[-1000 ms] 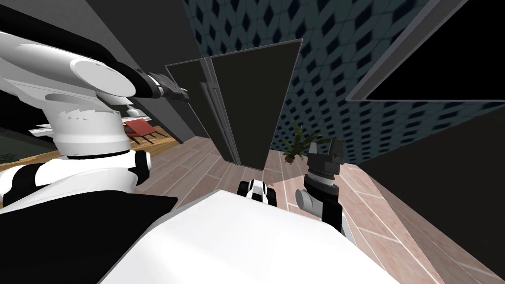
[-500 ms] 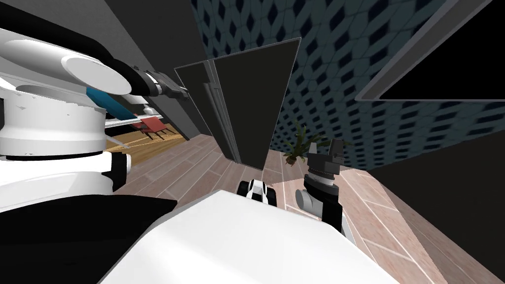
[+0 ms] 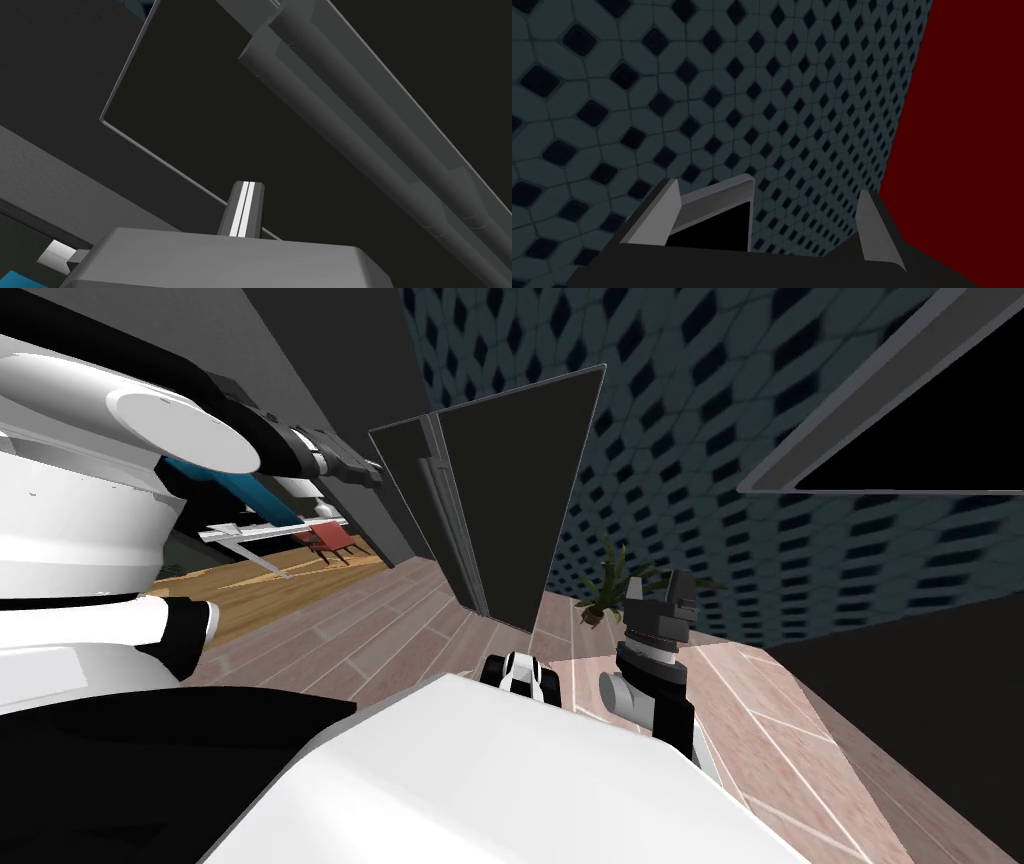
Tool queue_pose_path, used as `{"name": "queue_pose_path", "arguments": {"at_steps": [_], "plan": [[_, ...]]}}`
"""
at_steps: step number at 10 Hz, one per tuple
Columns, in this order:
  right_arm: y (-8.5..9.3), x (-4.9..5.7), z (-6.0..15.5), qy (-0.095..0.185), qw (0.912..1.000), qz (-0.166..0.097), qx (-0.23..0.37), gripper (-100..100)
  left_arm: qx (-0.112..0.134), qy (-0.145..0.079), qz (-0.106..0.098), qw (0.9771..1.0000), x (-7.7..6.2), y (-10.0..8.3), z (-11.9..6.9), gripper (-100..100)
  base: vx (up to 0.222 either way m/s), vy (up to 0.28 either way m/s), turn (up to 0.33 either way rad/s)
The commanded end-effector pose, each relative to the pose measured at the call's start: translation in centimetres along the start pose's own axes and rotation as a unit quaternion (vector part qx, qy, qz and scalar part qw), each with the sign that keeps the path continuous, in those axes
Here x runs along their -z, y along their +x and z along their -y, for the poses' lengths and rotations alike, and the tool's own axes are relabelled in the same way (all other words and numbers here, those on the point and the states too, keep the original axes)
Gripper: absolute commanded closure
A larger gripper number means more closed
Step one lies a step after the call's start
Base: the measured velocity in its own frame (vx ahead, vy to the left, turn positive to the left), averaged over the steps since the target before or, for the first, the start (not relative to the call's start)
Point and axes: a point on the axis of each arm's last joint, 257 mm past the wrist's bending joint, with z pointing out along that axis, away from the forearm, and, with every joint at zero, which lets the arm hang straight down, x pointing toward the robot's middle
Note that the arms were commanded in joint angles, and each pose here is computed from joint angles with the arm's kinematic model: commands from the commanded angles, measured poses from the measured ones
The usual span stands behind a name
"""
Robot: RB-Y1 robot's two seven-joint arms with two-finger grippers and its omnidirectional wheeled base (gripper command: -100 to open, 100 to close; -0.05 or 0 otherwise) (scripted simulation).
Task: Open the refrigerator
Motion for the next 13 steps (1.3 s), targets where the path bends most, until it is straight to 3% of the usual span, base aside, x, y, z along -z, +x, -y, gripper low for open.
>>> {"name": "queue_pose_path", "arguments": {"at_steps": [1, 2, 3, 5, 7, 8, 11, 13], "plan": [[0.0, 0.0, 0.0, 0.000, 1.0000, 0.000, 0.000, 0, -0.007, -0.016, -0.013, 0.9998, -0.5, 1.3, -1.0, 100, 0.003, -0.035, -0.042], [0.0, 0.0, 0.0, 0.000, 1.0000, 0.000, 0.000, 0, -0.005, -0.016, -0.019, 0.9997, -0.5, 1.6, -1.0, 100, -0.001, 0.014, -0.021], [0.0, 0.0, 0.0, 0.000, 1.0000, 0.000, 0.000, 0, 0.018, -0.014, -0.011, 0.9997, -0.8, 1.1, -0.2, 100, -0.030, -0.159, 0.398], [0.0, 0.0, 0.0, 0.000, 1.0000, 0.000, 0.000, 0, 0.012, -0.028, -0.014, 0.9994, -1.4, 1.8, -1.2, 100, -0.026, -0.154, 0.162], [0.0, 0.0, 0.0, 0.000, 1.0000, 0.000, 0.000, 0, 0.015, -0.034, -0.032, 0.9988, -1.7, 3.1, -1.7, 100, -0.004, 0.003, -0.047], [0.0, 0.0, 0.0, 0.000, 1.0000, 0.000, 0.000, 0, 0.037, -0.030, -0.025, 0.9985, -2.1, 3.0, -0.8, 100, -0.042, -0.132, 0.373], [0.0, 0.0, 0.0, 0.000, 1.0000, 0.000, 0.000, 0, 0.034, -0.052, -0.037, 0.9974, -3.3, 4.5, -2.9, 100, -0.024, -0.107, 0.097], [0.0, 0.0, 0.0, 0.000, 1.0000, 0.000, 0.000, 0, 0.038, -0.052, -0.040, 0.9971, -3.2, 4.7, -2.8, 100, -0.001, 0.001, -0.007]]}}
